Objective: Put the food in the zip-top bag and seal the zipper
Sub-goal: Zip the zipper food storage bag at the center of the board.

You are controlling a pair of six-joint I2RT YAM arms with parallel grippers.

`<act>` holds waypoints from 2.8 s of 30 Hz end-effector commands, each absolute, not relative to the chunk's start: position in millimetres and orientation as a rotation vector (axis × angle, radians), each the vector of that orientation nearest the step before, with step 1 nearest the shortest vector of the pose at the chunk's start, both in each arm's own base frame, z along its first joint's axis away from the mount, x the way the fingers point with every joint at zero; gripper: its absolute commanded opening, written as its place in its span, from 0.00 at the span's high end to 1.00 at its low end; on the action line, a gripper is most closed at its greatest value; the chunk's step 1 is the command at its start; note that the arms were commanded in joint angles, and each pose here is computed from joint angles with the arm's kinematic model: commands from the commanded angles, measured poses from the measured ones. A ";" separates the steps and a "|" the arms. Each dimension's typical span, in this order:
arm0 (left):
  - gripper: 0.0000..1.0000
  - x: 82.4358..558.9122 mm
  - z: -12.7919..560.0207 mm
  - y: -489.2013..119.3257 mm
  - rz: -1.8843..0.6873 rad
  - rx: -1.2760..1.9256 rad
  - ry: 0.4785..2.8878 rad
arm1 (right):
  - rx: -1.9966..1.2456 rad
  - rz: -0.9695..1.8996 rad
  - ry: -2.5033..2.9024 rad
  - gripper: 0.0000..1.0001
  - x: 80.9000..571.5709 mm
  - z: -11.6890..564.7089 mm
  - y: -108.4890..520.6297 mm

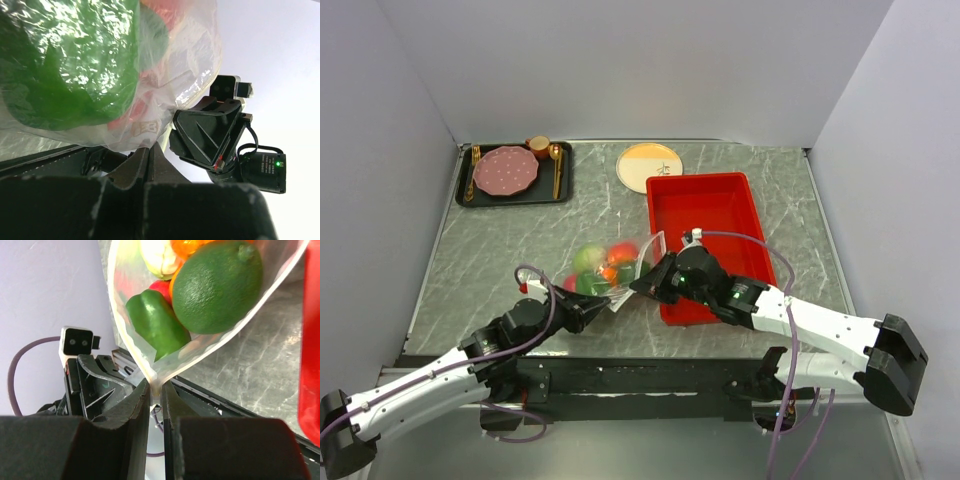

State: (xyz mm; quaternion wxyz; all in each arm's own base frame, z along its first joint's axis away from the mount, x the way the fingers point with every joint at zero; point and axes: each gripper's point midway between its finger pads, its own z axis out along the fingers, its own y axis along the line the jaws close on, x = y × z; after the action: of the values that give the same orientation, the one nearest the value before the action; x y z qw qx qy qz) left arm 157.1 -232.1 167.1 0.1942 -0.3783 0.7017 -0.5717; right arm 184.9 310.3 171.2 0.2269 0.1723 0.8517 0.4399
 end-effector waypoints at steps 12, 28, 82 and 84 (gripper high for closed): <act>0.87 170.2 153.5 -236.3 -1.481 -1.043 1.998 | 0.472 1.137 2.287 0.95 205.8 177.0 295.3; 0.51 174.4 167.6 -250.3 -1.580 -1.020 1.956 | 0.432 1.171 2.308 0.96 199.0 175.2 302.8; 0.99 165.4 161.2 -176.4 -1.386 -1.210 1.852 | 0.447 1.005 2.284 0.94 239.6 174.0 264.4; 0.99 165.6 162.8 -175.8 -1.381 -1.204 1.852 | 0.452 1.005 2.285 0.94 240.1 173.5 264.2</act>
State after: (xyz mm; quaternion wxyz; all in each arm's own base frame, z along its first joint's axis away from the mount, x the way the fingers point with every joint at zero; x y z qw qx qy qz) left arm 156.8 -194.1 160.2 0.2250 -0.4260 0.6892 -0.5412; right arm 214.6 279.2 168.0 0.2506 0.1484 0.8673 0.4037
